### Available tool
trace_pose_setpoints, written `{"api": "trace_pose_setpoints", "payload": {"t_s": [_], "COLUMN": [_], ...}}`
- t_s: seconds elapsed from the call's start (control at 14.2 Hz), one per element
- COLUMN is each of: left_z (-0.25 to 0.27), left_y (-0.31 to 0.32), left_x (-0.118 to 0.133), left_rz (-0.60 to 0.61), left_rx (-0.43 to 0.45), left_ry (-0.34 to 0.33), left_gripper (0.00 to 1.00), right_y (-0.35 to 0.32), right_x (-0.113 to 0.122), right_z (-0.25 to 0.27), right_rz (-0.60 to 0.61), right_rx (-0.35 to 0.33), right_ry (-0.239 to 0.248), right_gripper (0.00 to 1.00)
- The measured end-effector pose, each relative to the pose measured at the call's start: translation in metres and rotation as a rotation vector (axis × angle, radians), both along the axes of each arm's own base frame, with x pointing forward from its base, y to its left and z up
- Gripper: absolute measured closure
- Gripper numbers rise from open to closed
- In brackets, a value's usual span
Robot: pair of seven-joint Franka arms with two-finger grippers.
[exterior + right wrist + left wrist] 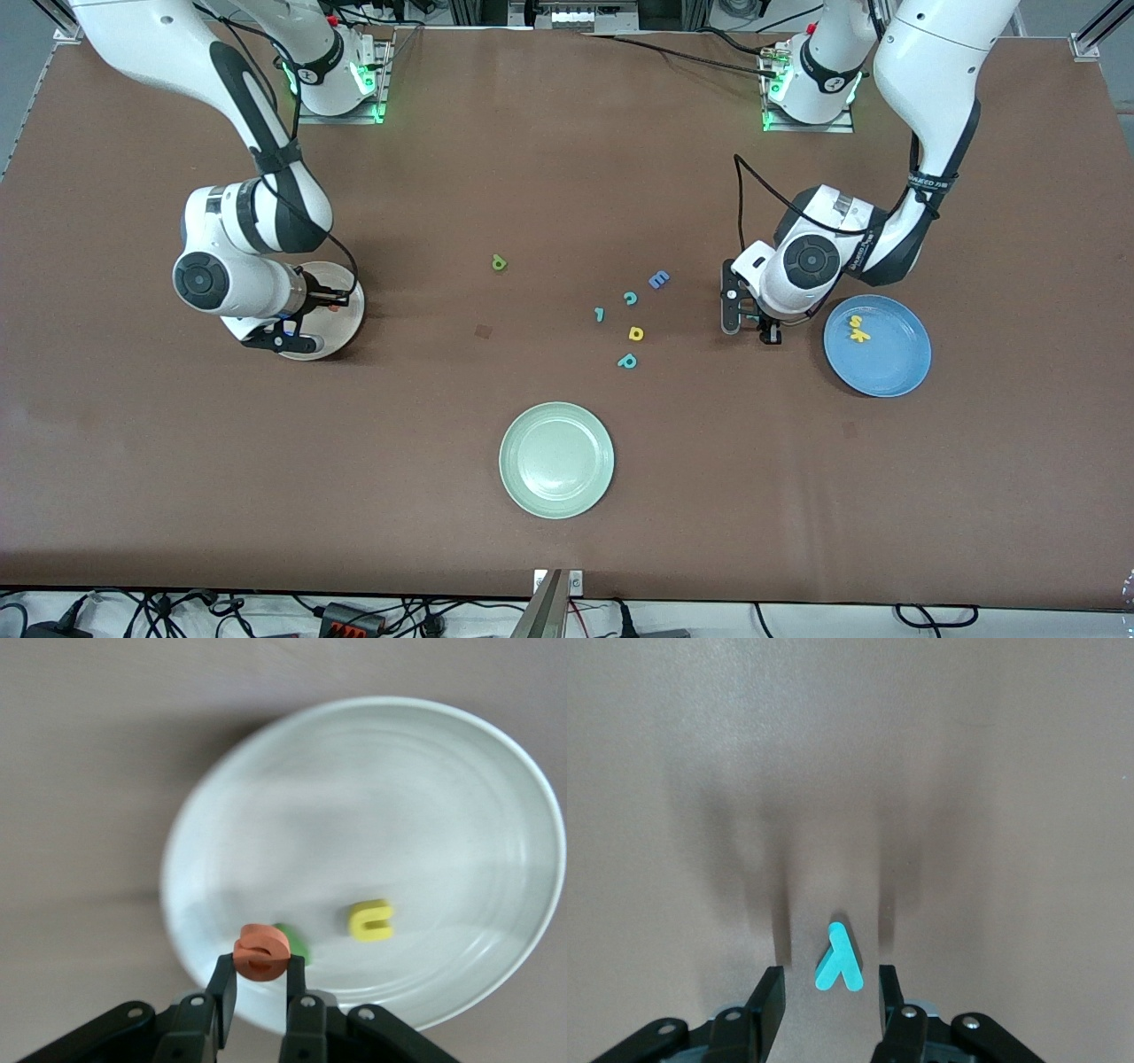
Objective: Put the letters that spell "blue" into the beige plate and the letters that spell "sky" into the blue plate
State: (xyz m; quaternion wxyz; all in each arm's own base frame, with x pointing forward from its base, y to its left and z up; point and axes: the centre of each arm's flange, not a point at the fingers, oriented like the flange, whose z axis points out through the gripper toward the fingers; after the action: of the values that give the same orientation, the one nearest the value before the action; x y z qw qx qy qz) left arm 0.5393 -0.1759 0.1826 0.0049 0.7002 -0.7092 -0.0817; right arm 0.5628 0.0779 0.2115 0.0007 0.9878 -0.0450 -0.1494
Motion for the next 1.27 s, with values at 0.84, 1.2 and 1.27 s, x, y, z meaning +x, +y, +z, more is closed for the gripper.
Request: {"api": "trace_pose_setpoints", "payload": {"t_s": [0.84,1.2,1.27], "left_z": [-0.011,-0.01,-0.01], "left_y": [0.001,-0.001,-0.002], "left_x": [-0.008,-0.009,-0.009], "left_rz": [-0.005,-0.009,-0.009], "left_rx": [-0.036,-0.04,-0.04], "left_ry": [-0.045,-0.05,-0.05], "left_gripper": [0.77,0.83,0.84], "right_y": [0.059,0.186,0.21], "right_x": [0.007,-0.032,-0.044], "right_z": [0.049,0.042,0.035], "right_rz": [0.102,0.169,0.171], "right_rx": [0.053,0.117,0.112], "right_ry": [-0.042,-0.076,-0.093], "right_gripper": [0.0,0.0,0.0]}}
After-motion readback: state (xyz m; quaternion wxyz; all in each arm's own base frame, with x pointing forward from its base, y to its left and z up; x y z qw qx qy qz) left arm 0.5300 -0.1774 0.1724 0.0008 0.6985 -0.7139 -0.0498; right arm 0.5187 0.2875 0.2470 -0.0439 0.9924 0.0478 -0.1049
